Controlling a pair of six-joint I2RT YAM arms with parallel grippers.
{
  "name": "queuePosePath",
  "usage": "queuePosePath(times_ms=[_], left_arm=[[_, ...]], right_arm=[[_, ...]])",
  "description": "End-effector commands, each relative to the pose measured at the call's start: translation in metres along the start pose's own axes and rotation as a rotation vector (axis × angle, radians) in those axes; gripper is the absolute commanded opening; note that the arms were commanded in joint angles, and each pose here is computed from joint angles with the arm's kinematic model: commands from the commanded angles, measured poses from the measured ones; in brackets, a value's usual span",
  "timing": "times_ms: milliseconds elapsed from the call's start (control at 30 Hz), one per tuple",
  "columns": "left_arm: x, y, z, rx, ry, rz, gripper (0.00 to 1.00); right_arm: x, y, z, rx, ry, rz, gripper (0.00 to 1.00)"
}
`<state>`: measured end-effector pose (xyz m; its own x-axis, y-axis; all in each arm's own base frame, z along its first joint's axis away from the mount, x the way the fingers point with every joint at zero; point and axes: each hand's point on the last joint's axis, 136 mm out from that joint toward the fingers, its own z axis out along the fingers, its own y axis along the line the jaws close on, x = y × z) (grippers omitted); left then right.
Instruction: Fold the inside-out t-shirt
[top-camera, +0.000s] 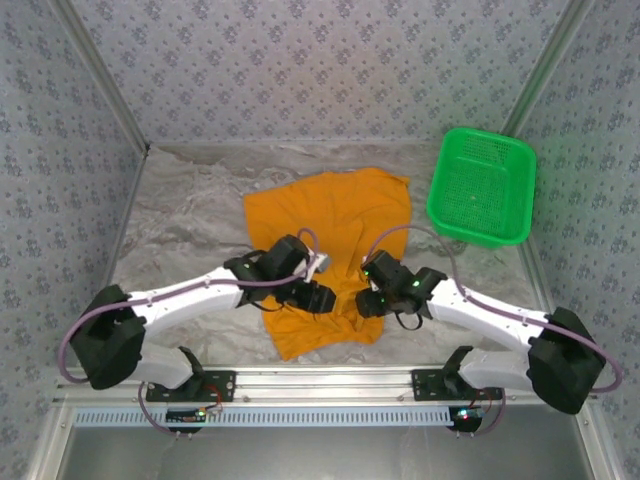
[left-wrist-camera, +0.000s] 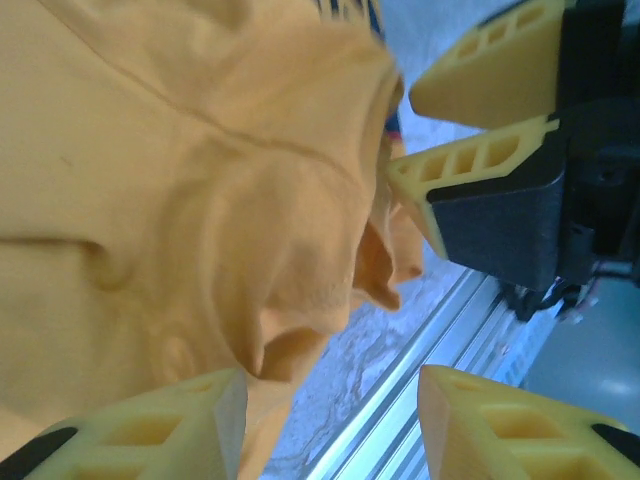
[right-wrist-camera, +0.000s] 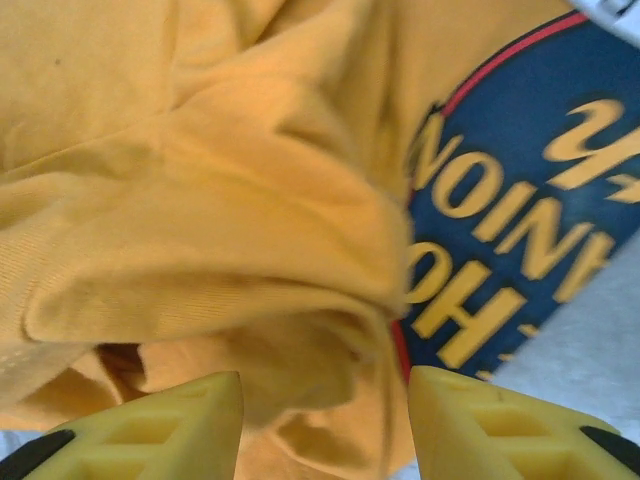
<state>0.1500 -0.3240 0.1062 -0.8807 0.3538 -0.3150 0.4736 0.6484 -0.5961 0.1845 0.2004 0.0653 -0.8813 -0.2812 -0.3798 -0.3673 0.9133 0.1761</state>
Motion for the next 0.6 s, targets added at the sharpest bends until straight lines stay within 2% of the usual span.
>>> queuePosePath(times_ms=[0, 100, 167, 200, 233, 300, 433, 567], left_arm=[[0.005, 0.004, 0.014, -0.109, 0.023, 0.072, 0.48], [0.006, 0.011, 0.026, -0.218, 0.035, 0.118, 0.48], [-0.002, 0.020, 0.029, -0.276, -0.002, 0.118, 0.49], [-0.009, 0.029, 0.028, -0.327, -0.037, 0.108, 0.49], [-0.015, 0.036, 0.026, -0.377, -0.071, 0.103, 0.49], [-0.028, 0.040, 0.020, -0.426, -0.122, 0.116, 0.49], [-0.047, 0.024, 0.015, -0.402, -0.164, 0.188, 0.52], [-0.047, -0.016, 0.015, -0.232, -0.122, 0.390, 0.54]], right_arm=[[-0.006, 0.001, 0.013, 0.023, -0.018, 0.111, 0.50], [-0.002, 0.000, 0.023, 0.038, 0.003, 0.163, 0.50], [0.004, -0.003, 0.027, 0.063, 0.016, 0.181, 0.46], [0.007, -0.007, 0.027, 0.087, 0.017, 0.194, 0.40], [0.009, -0.012, 0.026, 0.109, 0.017, 0.206, 0.28], [0.010, -0.013, 0.020, 0.111, 0.001, 0.209, 0.19], [0.012, -0.016, 0.005, 0.081, -0.038, 0.213, 0.00], [0.025, -0.020, 0.005, 0.046, -0.058, 0.203, 0.01]])
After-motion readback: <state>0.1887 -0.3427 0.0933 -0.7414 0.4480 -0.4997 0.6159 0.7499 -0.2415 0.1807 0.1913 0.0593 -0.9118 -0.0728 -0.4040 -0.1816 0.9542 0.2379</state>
